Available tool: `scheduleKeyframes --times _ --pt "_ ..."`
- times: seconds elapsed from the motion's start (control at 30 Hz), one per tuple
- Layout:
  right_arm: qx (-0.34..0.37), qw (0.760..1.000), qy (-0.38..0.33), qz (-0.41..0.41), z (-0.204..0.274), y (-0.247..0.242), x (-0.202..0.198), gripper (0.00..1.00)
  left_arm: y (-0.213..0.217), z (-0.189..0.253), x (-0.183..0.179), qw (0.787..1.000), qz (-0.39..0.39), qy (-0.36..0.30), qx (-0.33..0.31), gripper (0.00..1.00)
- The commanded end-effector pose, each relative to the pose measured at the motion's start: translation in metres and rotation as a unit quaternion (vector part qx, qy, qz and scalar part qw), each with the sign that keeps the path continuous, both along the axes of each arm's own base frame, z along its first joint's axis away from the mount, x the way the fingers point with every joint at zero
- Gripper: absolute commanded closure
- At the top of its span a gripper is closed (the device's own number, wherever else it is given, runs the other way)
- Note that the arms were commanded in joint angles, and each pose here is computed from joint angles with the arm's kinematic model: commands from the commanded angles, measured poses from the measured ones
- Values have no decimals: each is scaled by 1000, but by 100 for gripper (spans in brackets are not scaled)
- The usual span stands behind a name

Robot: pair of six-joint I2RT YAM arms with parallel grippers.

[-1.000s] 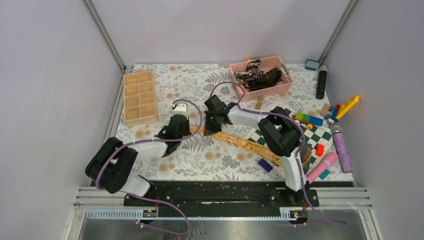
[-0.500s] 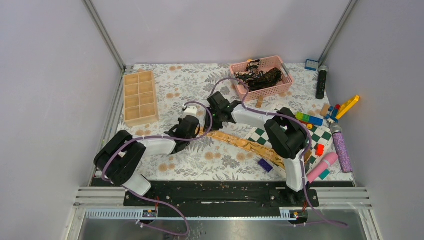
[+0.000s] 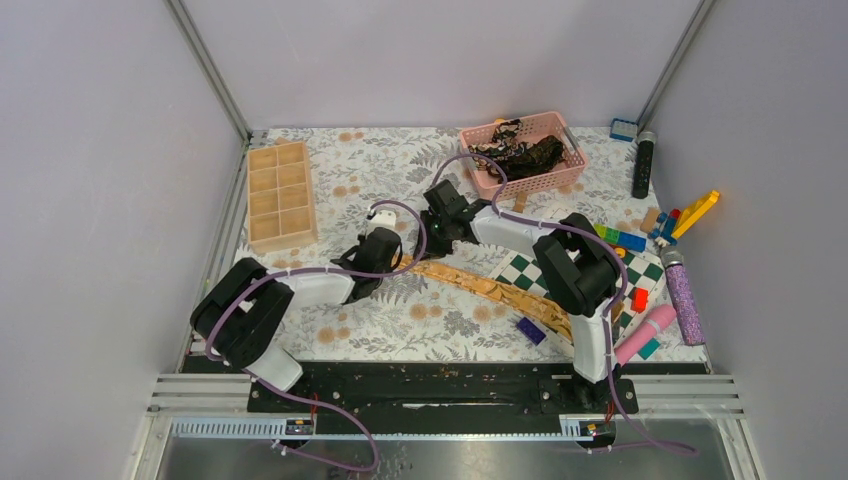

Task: Roll the ties
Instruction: Roll the tie at the center of the board.

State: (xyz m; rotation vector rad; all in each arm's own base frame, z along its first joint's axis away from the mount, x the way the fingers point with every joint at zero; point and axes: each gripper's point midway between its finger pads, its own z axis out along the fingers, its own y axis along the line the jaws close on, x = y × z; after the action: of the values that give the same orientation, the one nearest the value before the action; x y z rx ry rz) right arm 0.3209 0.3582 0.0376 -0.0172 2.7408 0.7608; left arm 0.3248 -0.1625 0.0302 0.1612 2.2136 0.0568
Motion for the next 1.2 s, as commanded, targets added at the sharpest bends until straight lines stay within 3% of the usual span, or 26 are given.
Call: scheduleKeyframes --times 0.0,0.4,0.67,0.8,1.17 --pt "30 999 -20 -2 25 2 6 74 -14 9 8 1000 -15 -5 -16 89" --pt "38 999 -19 -4 28 1 14 70 -21 12 7 999 -25 -1 -31 85" --pt "41 999 -18 -3 29 2 16 67 -22 15 7 999 -25 -6 -37 68" --pt "41 999 -19 -4 29 2 17 67 -24 15 6 999 -31 -5 -42 49" --pt "51 998 -21 -6 34 4 26 67 -30 22 7 998 -39 -10 -57 37"
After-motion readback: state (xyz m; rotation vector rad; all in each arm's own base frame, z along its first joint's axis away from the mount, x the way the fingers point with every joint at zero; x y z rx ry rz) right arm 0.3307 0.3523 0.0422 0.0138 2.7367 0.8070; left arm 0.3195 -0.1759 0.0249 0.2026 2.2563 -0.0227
